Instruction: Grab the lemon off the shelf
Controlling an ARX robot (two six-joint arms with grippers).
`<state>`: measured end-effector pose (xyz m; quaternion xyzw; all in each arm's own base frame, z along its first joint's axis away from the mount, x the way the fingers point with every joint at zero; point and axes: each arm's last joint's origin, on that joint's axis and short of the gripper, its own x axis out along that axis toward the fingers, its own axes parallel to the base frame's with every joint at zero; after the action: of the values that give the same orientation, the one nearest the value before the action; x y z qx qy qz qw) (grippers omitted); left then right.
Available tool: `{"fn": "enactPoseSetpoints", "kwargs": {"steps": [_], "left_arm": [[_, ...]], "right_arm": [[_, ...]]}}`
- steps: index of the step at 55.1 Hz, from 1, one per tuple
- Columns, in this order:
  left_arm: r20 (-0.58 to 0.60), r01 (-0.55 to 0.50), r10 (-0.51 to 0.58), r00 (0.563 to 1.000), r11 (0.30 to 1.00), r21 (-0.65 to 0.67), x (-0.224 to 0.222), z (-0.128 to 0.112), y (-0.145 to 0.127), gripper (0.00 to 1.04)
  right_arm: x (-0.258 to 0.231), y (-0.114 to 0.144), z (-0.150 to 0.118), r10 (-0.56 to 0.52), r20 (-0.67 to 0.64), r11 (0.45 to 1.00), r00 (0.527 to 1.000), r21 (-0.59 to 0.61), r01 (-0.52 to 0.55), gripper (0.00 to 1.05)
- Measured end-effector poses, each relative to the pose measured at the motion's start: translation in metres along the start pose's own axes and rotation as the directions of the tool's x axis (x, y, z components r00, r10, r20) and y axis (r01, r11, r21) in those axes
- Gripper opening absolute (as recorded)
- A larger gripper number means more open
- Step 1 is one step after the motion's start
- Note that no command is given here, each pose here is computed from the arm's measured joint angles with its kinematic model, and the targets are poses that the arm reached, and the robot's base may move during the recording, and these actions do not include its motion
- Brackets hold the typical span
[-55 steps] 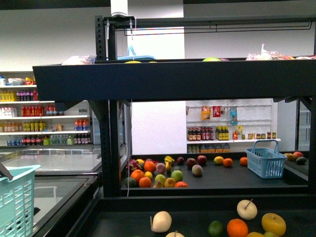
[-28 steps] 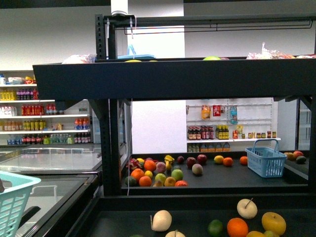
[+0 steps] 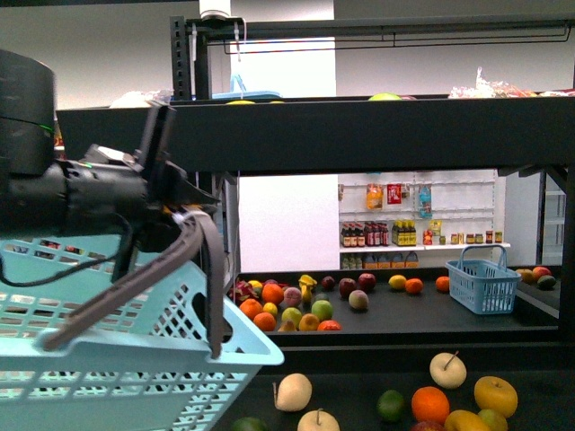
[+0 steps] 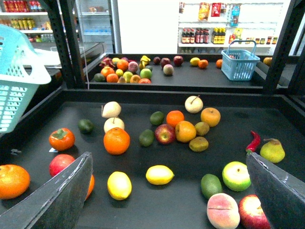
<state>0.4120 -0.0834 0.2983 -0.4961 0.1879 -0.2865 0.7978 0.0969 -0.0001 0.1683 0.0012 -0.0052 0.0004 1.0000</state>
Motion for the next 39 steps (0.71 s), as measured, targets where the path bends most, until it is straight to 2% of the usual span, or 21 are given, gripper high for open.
{"fn": "enactPoseSetpoints", "kwargs": {"steps": [10,23,39], "left_arm": [[-0.124,0.001,0.002,0.992,1.000,0.027,0.048,-0.036,0.008,0.07],[-0.218,0.048,-0.041,0.975,0.998,0.028,0.089,-0.078,-0.005,0.07],[-0.219,0.033,-0.027,0.975,0.999,0.023,0.112,-0.097,-0.001,0.07]], "right_arm": [[0.000,0.000,0.000,0.000,0.000,1.000,1.000,0.000,0.000,0.97],[0.000,0.000,0.000,0.000,0.000,1.000,1.000,0.000,0.000,0.97],[0.000,0.000,0.000,0.000,0.000,1.000,1.000,0.000,0.000,0.97]]}}
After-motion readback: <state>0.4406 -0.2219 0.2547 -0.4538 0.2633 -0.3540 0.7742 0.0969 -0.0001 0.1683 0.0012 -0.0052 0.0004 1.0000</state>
